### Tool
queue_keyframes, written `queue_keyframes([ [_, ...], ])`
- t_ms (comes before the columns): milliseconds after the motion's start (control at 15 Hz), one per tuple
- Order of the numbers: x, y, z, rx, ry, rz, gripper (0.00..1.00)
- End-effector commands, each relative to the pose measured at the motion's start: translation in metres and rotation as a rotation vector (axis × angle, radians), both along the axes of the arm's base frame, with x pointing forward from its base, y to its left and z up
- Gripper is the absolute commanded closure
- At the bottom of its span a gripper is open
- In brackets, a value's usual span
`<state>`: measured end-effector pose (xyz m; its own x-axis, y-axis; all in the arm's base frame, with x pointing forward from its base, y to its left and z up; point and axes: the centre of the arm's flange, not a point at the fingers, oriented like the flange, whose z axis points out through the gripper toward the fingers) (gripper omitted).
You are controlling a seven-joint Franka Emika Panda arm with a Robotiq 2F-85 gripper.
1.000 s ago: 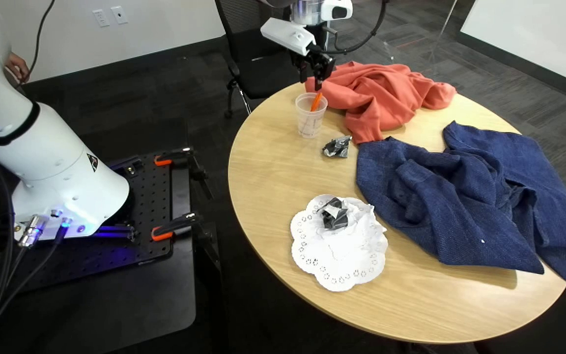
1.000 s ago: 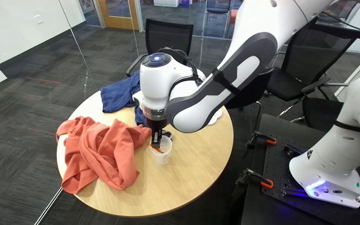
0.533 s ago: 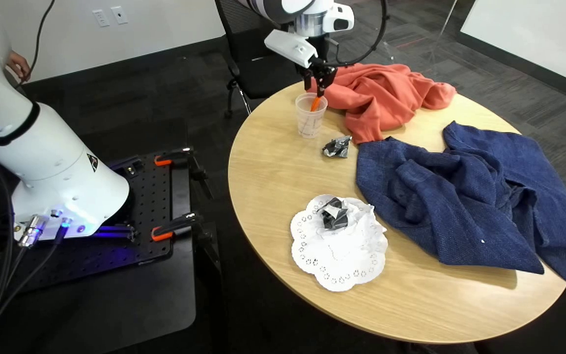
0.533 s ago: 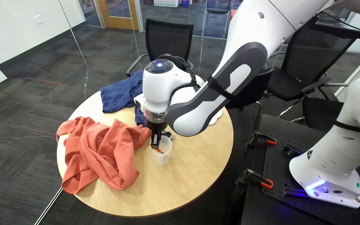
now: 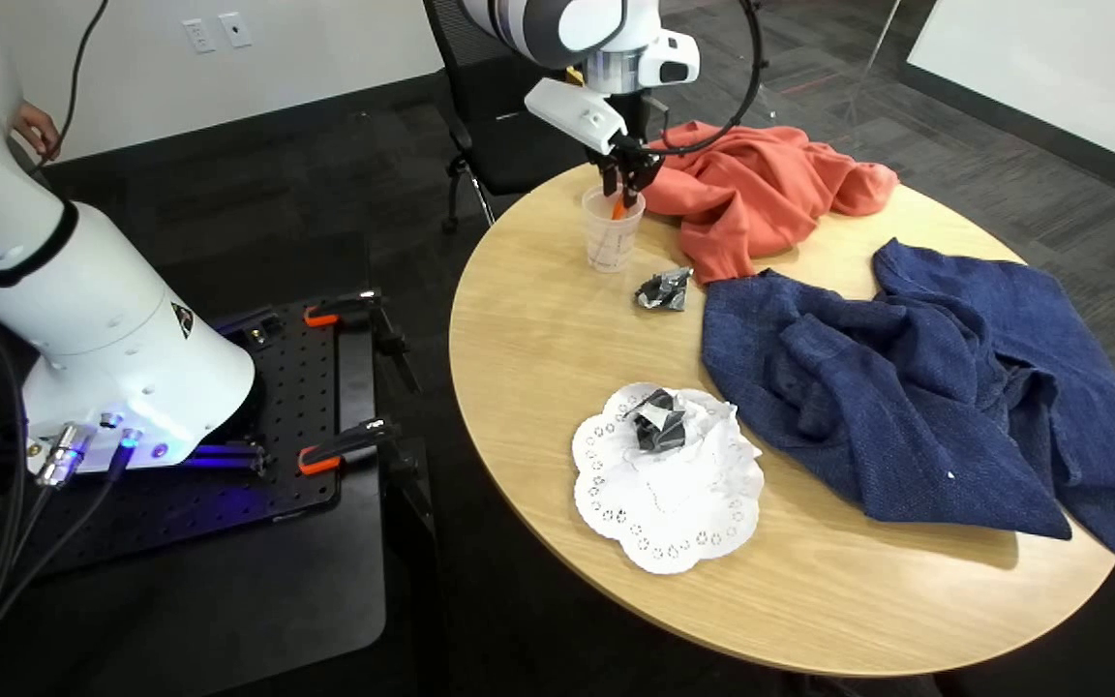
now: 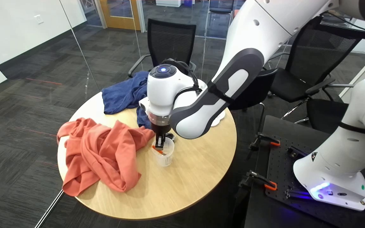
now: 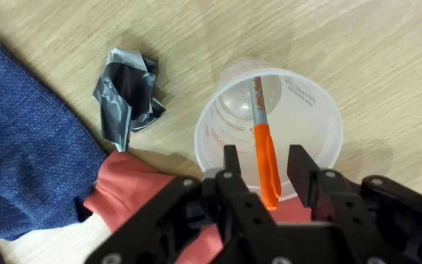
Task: Remove the pen from the plastic cup.
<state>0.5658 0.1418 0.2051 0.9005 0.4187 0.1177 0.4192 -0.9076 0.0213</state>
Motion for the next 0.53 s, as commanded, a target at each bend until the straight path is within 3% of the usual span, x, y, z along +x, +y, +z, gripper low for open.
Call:
queue_keyframes([
  [0, 0.003, -0.004, -0.005, 0.01, -0.011, -0.006, 0.59],
  [467, 0.004, -0.004, -0.016, 0.019, 0.002, -0.007, 0.62],
])
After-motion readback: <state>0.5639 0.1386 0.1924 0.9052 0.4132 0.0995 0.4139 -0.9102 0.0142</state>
